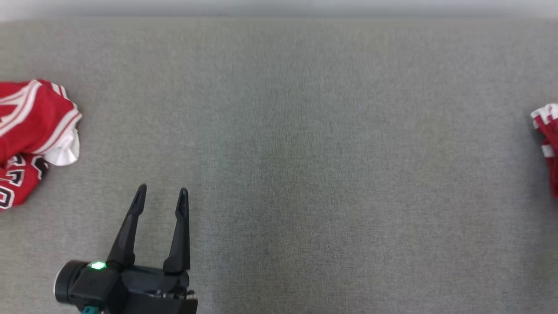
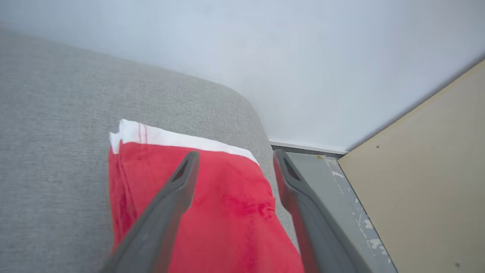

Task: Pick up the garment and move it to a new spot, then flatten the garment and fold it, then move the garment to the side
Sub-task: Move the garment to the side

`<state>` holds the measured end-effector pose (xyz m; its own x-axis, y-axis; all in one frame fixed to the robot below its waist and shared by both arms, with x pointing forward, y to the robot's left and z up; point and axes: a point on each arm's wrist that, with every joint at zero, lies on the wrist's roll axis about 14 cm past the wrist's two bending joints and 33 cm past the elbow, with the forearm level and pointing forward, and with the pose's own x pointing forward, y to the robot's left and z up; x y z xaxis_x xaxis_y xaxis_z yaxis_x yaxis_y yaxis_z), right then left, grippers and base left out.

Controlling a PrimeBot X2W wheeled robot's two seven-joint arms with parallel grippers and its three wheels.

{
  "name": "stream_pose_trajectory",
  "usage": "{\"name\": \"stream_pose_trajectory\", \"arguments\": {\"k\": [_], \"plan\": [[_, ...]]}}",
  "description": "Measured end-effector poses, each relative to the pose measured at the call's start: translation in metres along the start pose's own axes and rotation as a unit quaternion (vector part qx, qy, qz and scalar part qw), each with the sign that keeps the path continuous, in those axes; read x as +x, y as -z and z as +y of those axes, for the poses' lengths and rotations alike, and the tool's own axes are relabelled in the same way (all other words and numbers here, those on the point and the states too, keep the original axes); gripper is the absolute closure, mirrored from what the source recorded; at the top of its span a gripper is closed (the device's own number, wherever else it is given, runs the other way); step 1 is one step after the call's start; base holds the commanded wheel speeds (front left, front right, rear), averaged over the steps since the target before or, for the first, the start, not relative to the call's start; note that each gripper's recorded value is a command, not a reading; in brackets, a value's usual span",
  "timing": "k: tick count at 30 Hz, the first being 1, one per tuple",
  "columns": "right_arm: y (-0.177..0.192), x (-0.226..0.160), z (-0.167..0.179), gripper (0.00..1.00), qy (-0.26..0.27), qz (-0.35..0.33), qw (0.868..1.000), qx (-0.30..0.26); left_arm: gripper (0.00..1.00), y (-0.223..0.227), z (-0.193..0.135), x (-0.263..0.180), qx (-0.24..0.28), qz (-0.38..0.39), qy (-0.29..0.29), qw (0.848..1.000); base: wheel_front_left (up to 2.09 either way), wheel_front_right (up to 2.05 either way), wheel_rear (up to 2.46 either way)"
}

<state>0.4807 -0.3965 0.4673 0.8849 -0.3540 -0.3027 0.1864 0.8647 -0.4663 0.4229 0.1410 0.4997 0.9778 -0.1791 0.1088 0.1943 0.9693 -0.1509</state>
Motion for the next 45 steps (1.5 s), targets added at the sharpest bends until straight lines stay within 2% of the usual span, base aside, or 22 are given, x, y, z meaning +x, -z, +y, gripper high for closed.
{"name": "stream_pose_trajectory", "arguments": {"k": [5, 7, 12, 16, 20, 28, 45], "plan": [[-0.026, -0.032, 0.042, 0.00, -0.040, -0.080, 0.993, 0.072, 0.00, -0.009, 0.004, -0.019, 0.000, -0.004, -0.017, 1.000, 0.00, 0.00, 0.00], [-0.039, -0.049, 0.062, 0.00, -0.060, -0.111, 0.986, 0.108, 0.00, -0.012, 0.006, -0.027, 0.000, -0.004, -0.024, 1.000, 0.00, 0.00, 0.00], [-0.054, -0.099, 0.106, 0.00, -0.120, -0.150, 0.969, 0.157, 0.00, -0.016, 0.007, -0.046, -0.016, -0.005, -0.036, 0.999, 0.00, 0.00, 0.00], [-0.072, -0.131, 0.119, 0.00, -0.147, -0.187, 0.954, 0.184, 0.00, -0.014, 0.004, -0.056, -0.028, -0.001, -0.039, 0.999, 0.00, 0.00, 0.00], [-0.071, -0.161, 0.134, 0.00, -0.169, -0.199, 0.943, 0.206, 0.00, -0.004, -0.002, -0.066, -0.044, 0.015, -0.036, 0.998, 0.00, 0.00, 0.00], [-0.060, -0.190, 0.140, 0.00, -0.173, -0.202, 0.932, 0.246, 0.00, -0.011, -0.006, -0.065, -0.041, 0.006, -0.030, 0.999, 0.00, 0.00, 0.00], [-0.048, -0.194, 0.146, 0.00, -0.176, -0.188, 0.933, 0.250, 0.00, -0.011, -0.008, -0.065, -0.029, 0.006, -0.026, 0.999, 0.00, 0.00, 0.00]]}}
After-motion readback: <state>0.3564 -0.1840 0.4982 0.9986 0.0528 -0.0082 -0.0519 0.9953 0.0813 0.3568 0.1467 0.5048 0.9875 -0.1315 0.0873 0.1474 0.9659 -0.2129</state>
